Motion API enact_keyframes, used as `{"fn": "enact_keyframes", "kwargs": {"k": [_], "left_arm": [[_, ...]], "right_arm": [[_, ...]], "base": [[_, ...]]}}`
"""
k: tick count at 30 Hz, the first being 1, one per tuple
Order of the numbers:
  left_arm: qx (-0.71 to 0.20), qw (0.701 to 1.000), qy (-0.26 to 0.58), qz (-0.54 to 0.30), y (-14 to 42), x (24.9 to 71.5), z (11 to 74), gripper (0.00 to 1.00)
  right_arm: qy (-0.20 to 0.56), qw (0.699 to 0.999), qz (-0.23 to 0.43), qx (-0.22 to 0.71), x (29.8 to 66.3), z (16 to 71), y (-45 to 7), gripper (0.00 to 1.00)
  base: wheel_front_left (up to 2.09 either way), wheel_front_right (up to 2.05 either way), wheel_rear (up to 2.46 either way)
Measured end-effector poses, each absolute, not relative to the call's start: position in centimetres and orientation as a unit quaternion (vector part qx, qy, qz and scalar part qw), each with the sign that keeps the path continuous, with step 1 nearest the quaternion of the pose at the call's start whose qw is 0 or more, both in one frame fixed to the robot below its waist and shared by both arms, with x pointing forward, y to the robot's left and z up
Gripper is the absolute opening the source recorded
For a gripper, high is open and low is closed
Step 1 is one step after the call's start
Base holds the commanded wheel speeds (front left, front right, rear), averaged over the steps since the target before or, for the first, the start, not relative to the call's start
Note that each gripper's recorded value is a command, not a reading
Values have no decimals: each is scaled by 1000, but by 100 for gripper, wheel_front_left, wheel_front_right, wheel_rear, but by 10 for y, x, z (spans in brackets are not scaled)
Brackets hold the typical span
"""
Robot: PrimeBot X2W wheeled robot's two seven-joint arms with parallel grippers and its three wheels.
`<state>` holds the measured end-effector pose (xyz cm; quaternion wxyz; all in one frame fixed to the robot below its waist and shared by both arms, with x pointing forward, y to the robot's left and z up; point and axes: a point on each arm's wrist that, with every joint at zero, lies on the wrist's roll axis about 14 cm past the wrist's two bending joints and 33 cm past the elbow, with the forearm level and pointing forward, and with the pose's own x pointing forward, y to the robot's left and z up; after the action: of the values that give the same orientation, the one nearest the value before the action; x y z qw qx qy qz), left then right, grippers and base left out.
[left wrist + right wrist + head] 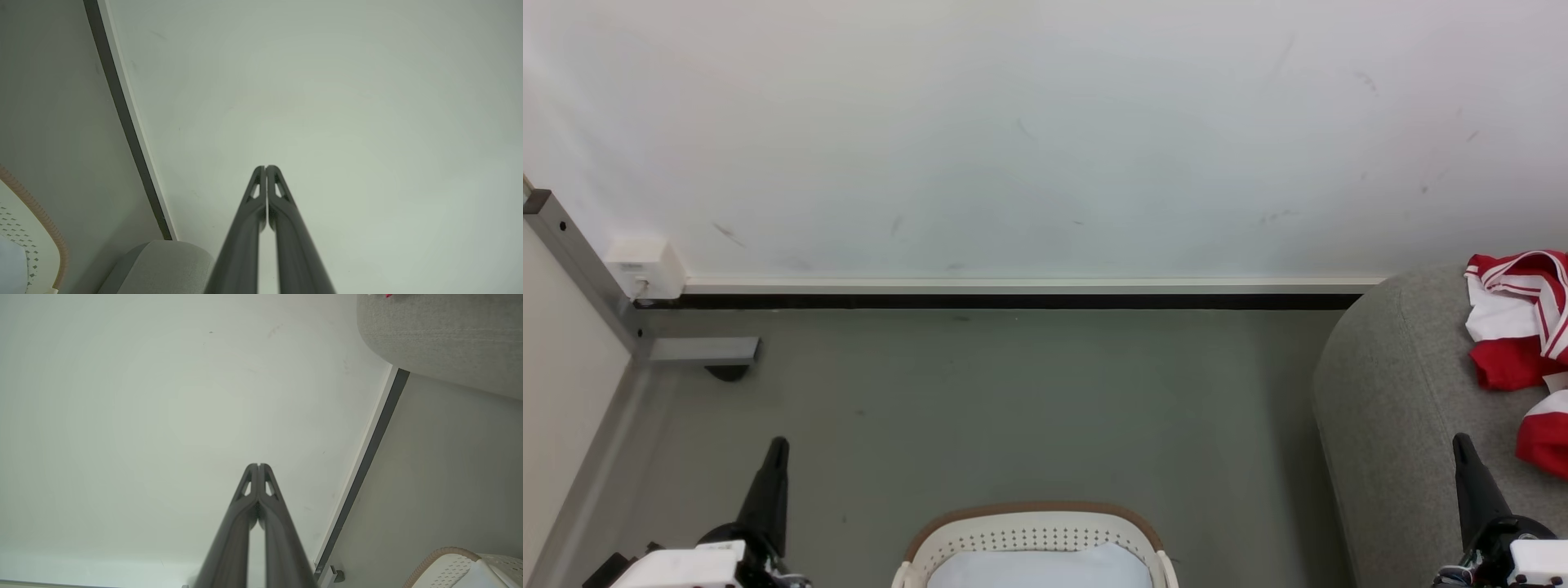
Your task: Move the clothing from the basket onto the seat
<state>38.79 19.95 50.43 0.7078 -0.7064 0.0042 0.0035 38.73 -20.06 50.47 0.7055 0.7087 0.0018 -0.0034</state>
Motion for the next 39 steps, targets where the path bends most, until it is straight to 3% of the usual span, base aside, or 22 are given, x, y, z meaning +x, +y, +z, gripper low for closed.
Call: {"fn": "enact_keyframes", "kwargs": {"k": [39], "left_arm": [[-706,708,4,4,200,388,504,0]], "right_arm": [[3,705,-2,709,387,505,-200,0]], "base": [[0,0,0]]}}
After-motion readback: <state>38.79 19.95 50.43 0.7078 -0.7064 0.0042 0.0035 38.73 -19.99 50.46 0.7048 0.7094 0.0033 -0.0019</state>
